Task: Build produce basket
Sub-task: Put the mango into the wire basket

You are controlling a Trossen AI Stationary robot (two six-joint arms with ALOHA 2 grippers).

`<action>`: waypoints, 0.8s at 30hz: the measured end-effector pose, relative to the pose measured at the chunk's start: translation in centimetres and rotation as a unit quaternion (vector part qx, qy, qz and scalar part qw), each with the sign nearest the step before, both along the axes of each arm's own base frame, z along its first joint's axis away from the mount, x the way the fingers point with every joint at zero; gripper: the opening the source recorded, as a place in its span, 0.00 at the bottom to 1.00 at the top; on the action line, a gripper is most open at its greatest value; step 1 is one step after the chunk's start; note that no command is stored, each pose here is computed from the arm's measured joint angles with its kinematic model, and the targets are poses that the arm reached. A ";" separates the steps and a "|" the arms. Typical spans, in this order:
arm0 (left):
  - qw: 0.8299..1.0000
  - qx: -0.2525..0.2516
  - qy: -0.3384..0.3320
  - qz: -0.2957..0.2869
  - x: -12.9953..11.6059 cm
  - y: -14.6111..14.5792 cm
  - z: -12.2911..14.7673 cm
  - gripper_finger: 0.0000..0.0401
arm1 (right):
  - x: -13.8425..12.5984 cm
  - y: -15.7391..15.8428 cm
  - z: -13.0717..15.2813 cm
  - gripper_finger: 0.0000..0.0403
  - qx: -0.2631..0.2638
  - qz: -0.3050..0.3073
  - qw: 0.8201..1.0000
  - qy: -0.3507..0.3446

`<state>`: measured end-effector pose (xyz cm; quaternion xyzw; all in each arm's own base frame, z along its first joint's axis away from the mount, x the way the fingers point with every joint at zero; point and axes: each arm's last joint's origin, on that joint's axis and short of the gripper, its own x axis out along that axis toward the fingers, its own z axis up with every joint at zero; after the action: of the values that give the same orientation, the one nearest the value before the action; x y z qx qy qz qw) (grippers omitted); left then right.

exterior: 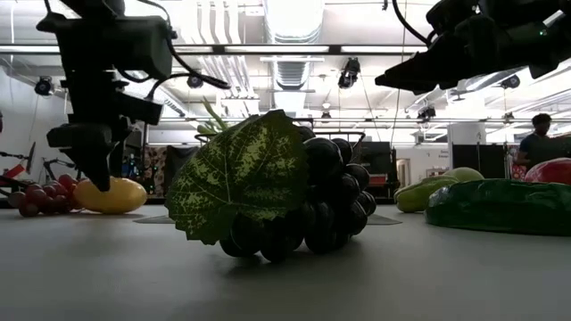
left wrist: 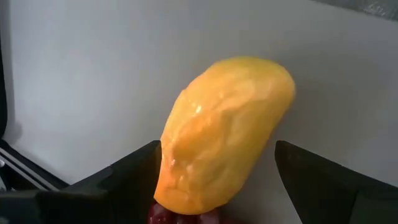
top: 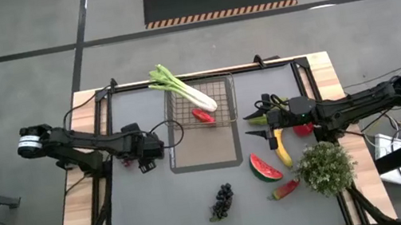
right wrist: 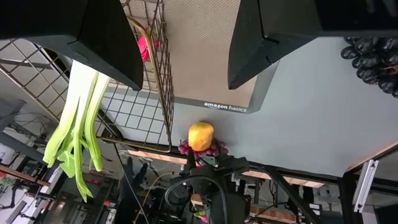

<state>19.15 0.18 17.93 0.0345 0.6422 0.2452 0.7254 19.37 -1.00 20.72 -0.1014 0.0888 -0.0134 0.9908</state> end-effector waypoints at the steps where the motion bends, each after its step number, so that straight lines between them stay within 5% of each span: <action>1: 1.000 0.000 0.002 0.000 0.0 0.0 -0.1 0.73 | 0.0 0.0 0.0 0.54 0.000 0.000 1.000 0.000; 11: 0.999 0.000 0.044 0.006 0.7 0.1 -1.7 0.72 | 0.0 0.0 -0.1 0.54 0.000 0.000 1.000 0.005; 19: 0.997 0.008 0.080 0.004 1.2 0.1 -2.7 0.53 | 0.0 0.0 -0.2 0.54 0.000 0.000 1.000 0.009; 24: 0.999 -0.002 0.036 0.015 1.9 -0.1 -1.5 0.50 | 0.0 0.0 -0.2 0.54 0.000 0.000 1.000 0.009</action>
<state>21.03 0.04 16.45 0.0324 0.6689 0.2530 0.6982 19.35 -1.00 20.54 -0.1011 0.0983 -0.0128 0.9899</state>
